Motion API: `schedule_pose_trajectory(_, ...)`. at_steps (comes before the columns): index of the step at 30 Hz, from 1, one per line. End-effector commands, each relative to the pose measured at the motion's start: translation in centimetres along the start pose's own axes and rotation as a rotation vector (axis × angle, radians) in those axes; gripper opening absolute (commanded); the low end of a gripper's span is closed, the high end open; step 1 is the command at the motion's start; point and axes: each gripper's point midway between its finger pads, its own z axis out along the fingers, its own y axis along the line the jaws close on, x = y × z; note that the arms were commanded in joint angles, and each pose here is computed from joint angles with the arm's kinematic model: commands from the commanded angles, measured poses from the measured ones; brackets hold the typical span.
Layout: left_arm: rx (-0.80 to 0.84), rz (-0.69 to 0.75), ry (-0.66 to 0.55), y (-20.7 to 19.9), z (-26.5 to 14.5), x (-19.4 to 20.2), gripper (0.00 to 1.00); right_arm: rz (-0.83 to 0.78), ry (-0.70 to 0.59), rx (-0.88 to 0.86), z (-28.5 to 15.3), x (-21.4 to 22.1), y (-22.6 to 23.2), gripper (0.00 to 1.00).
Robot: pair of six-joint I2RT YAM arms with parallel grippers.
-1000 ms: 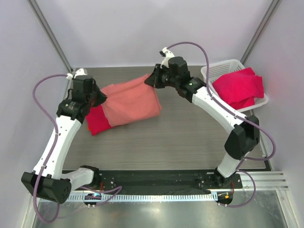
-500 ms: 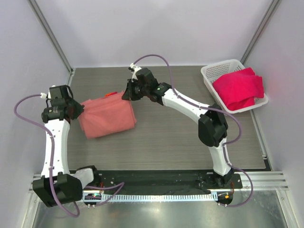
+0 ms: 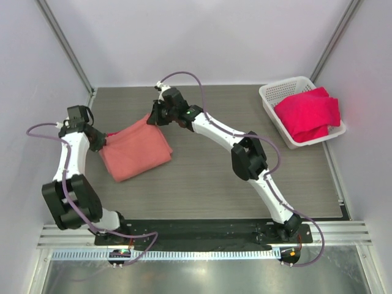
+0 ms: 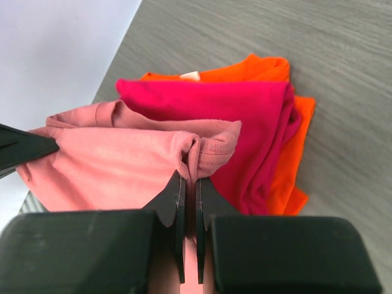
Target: Fold and stack the t-shirts
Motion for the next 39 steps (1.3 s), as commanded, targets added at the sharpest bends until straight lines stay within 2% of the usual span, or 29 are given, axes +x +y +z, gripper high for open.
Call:
schedule_pose_trajectory(1, 0.002, -0.055, -0.094, -1.4, 1.8, -4.1, 0.0, -0.032, -0.138, 0.012, 1.1, -4.2, -0.6, 0.01)
schedule_pose_trajectory(7, -0.018, -0.11, -0.097, -2.2, 5.4, -4.9, 0.0, -0.045, -0.239, 0.0, 3.3, -5.6, -1.3, 0.01)
schedule_pose_trajectory(15, 0.071, -0.119, -0.089, -4.3, 5.1, -5.5, 0.0, -0.063, -0.316, -0.017, 3.1, -7.5, -0.9, 0.01)
schedule_pose_trajectory(22, 0.174, -0.128, -0.088, -6.1, 1.9, -5.9, 0.0, -0.083, -0.359, -0.039, 0.0, -9.9, 1.1, 0.01)
schedule_pose_trajectory(24, 0.218, -0.122, -0.063, -6.9, 1.0, -5.6, 0.0, -0.103, -0.408, -0.082, -1.9, -11.7, 3.0, 0.01)
schedule_pose_trajectory(26, 0.259, -0.119, -0.051, -7.2, -0.7, -5.2, 0.0, -0.11, -0.389, -0.098, -2.5, -11.1, 3.3, 0.01)
schedule_pose_trajectory(27, 0.282, -0.119, -0.051, -7.4, -1.4, -5.0, 0.0, -0.121, -0.421, -0.13, -4.4, -12.5, 4.8, 0.01)
schedule_pose_trajectory(28, 0.293, -0.119, -0.027, -7.1, -1.6, -3.9, 0.0, -0.112, -0.384, -0.13, -4.1, -10.9, 4.2, 0.01)
schedule_pose_trajectory(30, 0.326, -0.115, -0.045, -6.6, -3.4, -3.2, 0.0, -0.12, -0.444, -0.178, -7.2, -12.5, 6.4, 0.01)
schedule_pose_trajectory(31, 0.328, -0.114, -0.06, -6.3, -4.0, -3.2, 0.0, -0.111, -0.422, -0.165, -7.3, -11.2, 5.6, 0.01)
schedule_pose_trajectory(33, 0.34, -0.105, -0.11, -5.7, -6.2, -3.4, 0.0, -0.111, -0.438, -0.171, -8.4, -11.3, 6.0, 0.01)
schedule_pose_trajectory(39, 0.357, -0.097, -0.123, -5.7, -8.9, -3.6, 0.01, -0.11, -0.458, -0.213, -11.4, -12.8, 8.3, 0.01)
